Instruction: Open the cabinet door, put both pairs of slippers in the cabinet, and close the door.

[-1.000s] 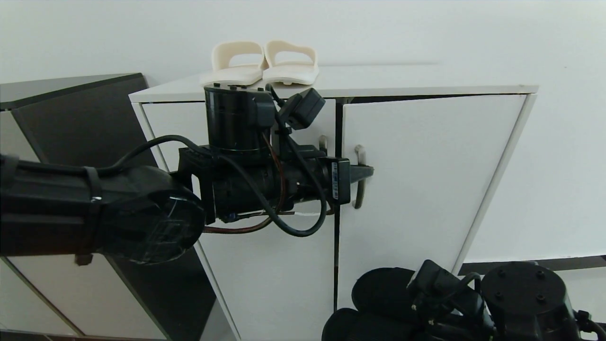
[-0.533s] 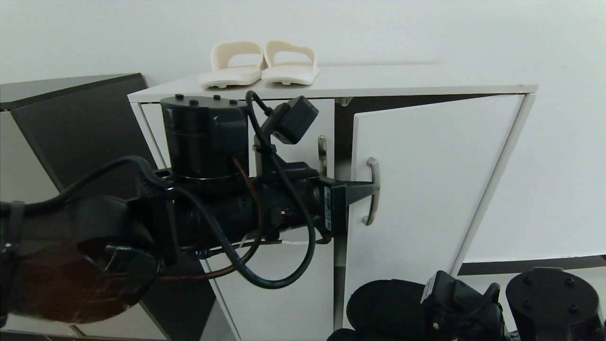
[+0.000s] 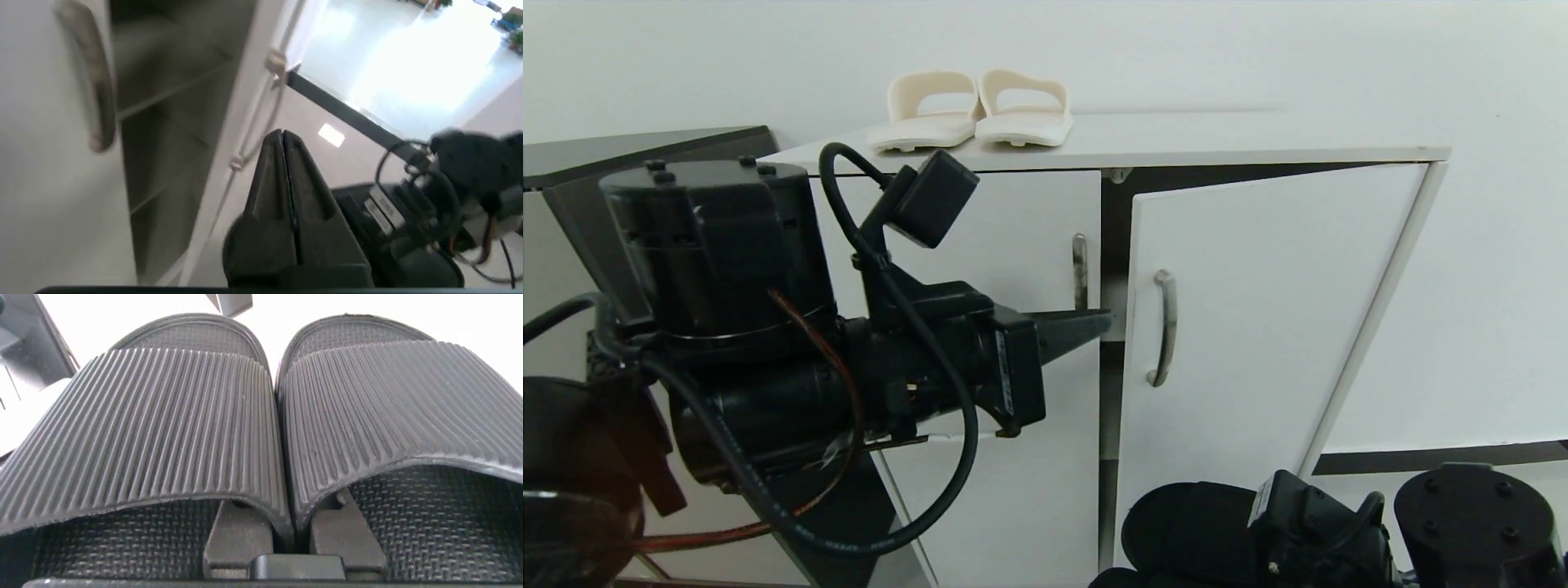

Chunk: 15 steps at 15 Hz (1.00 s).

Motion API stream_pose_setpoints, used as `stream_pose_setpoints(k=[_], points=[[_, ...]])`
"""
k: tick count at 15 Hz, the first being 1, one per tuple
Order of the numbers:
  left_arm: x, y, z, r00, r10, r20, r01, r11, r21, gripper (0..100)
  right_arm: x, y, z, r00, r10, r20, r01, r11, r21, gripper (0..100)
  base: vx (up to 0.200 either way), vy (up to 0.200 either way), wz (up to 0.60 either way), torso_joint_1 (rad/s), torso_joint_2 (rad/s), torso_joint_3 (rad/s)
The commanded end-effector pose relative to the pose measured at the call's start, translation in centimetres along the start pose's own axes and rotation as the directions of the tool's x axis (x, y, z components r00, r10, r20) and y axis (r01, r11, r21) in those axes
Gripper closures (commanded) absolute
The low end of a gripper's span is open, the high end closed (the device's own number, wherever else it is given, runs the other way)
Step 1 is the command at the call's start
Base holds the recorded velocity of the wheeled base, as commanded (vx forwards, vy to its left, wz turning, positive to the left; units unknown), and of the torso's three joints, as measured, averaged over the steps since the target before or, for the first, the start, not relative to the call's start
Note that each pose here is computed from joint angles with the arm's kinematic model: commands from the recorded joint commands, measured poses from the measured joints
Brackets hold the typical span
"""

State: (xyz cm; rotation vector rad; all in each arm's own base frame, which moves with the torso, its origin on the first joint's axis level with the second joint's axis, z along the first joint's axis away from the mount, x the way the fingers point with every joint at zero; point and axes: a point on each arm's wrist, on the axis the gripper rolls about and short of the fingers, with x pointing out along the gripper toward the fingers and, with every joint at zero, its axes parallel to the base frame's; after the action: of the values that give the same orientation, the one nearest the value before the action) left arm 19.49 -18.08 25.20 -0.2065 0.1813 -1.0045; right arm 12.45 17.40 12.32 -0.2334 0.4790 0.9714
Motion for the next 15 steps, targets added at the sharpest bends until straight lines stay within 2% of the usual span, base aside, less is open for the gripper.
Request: stream_pose_setpoints(k=[1, 4, 10, 13, 14, 15], points=[[1.3, 1.4, 0.4, 0.999, 0.047, 0.009, -0.047, 0.999, -0.005, 100, 0.1, 0.0, 0.0, 1.000, 0.001, -0.002, -0.001, 1.000, 0.000, 100, 0.000, 0.000, 0.00, 0.000, 0.00, 0.000], [4.7, 3.6, 1.2, 0.996, 0.085, 0.026, -0.085, 0.996, -0.008, 100, 0.1, 0.0, -0.1, 1.000, 0.001, -0.005, -0.001, 1.000, 0.000, 100, 0.000, 0.000, 0.00, 0.000, 0.00, 0.000], [6.7, 4.0, 1.8, 0.997, 0.066, 0.046, -0.066, 0.998, 0.001, 100, 0.2, 0.0, -0.1, 1.000, 0.001, -0.008, -0.001, 1.000, 0.000, 100, 0.000, 0.000, 0.00, 0.000, 0.00, 0.000], [6.8, 3.8, 2.0, 0.997, 0.053, 0.048, -0.053, 0.999, 0.008, 100, 0.1, 0.3, -0.2, 1.000, 0.015, -0.015, -0.015, 1.000, -0.006, 100, 0.000, 0.000, 0.00, 0.000, 0.00, 0.000], [6.8, 3.8, 1.9, 0.998, 0.054, 0.044, -0.054, 0.998, 0.008, 100, 0.1, 0.5, -0.4, 0.999, 0.024, -0.023, -0.024, 1.000, -0.007, 100, -0.200, 0.000, 0.00, 0.002, 0.00, 0.002], [6.8, 3.0, 1.4, 0.999, 0.032, 0.029, -0.033, 0.999, 0.018, 100, 0.1, 1.0, -1.0, 0.998, 0.044, -0.047, -0.045, 0.999, -0.018, 100, -0.200, 0.000, 0.00, 0.007, 0.00, 0.002]])
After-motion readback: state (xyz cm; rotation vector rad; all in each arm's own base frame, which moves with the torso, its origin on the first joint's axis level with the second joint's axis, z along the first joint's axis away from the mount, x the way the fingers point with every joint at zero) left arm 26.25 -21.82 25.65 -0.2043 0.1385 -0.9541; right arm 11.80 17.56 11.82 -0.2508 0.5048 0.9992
